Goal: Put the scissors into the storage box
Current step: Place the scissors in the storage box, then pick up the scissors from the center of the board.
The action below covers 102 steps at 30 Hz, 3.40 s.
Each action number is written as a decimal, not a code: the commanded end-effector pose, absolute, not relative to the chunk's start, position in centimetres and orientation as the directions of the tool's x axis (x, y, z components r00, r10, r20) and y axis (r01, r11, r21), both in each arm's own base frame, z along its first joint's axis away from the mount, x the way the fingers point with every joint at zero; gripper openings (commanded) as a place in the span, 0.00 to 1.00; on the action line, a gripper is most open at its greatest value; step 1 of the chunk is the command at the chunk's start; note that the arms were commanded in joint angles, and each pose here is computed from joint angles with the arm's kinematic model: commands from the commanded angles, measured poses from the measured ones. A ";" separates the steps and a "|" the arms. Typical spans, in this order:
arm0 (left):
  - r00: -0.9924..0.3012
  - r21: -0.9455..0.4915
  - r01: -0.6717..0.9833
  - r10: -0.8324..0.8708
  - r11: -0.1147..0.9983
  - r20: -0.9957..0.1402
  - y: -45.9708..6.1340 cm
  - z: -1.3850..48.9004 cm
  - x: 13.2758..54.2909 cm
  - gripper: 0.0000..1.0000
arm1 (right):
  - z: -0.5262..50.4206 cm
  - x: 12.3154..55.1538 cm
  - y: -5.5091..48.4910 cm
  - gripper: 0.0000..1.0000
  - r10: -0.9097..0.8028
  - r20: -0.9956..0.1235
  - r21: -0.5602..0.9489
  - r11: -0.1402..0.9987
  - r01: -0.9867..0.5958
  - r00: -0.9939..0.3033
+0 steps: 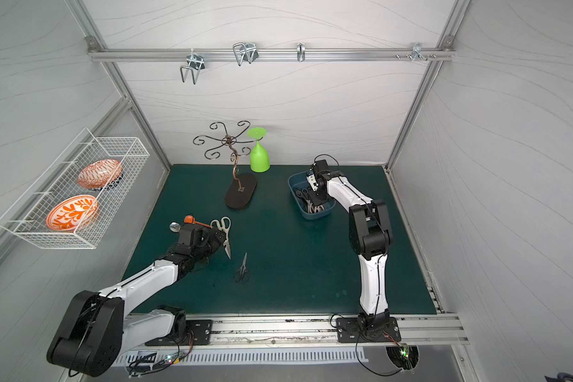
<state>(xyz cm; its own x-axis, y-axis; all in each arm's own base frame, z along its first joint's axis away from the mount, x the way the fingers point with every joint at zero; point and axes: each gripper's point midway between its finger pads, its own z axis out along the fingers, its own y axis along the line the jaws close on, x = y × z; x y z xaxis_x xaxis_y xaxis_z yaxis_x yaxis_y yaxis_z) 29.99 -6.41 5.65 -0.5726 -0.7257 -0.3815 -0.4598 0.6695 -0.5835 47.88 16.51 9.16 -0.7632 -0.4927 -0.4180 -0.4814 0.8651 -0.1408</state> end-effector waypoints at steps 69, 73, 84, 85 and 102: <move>-0.674 -0.206 -0.617 -0.645 0.759 -0.358 -2.3 2.5 38.0 0.35 | 14.5 34.8 23.8 0.41 -0.314 -0.583 0.106 0.885 -0.454 -0.750; -0.677 -0.200 -0.617 -0.643 0.761 -0.359 -2.2 2.4 38.2 0.35 | 14.3 34.9 23.6 0.41 -0.313 -0.580 0.105 0.887 -0.450 -0.752; -0.706 -0.166 -0.607 -0.623 0.777 -0.336 -2.6 1.3 38.4 0.25 | 14.2 35.1 23.3 0.41 -0.306 -0.581 0.101 0.892 -0.440 -0.754; -0.708 -0.163 -0.606 -0.622 0.778 -0.335 -2.6 1.2 38.4 0.25 | 14.2 35.2 23.3 0.41 -0.305 -0.582 0.101 0.893 -0.439 -0.753; -0.810 0.021 -0.533 -0.504 0.846 -0.299 -3.1 0.2 37.4 0.16 | 14.5 35.8 22.0 0.41 -0.284 -0.596 0.090 0.906 -0.414 -0.751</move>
<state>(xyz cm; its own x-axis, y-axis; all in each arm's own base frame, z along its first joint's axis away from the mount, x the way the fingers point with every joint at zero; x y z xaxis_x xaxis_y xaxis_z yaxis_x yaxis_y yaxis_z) 38.86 -2.98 1.58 -0.7636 -0.5316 -0.3664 -0.5558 0.8300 -0.0458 35.57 22.46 14.06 -0.7559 -0.3052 -0.5791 -0.4312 0.8978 0.0898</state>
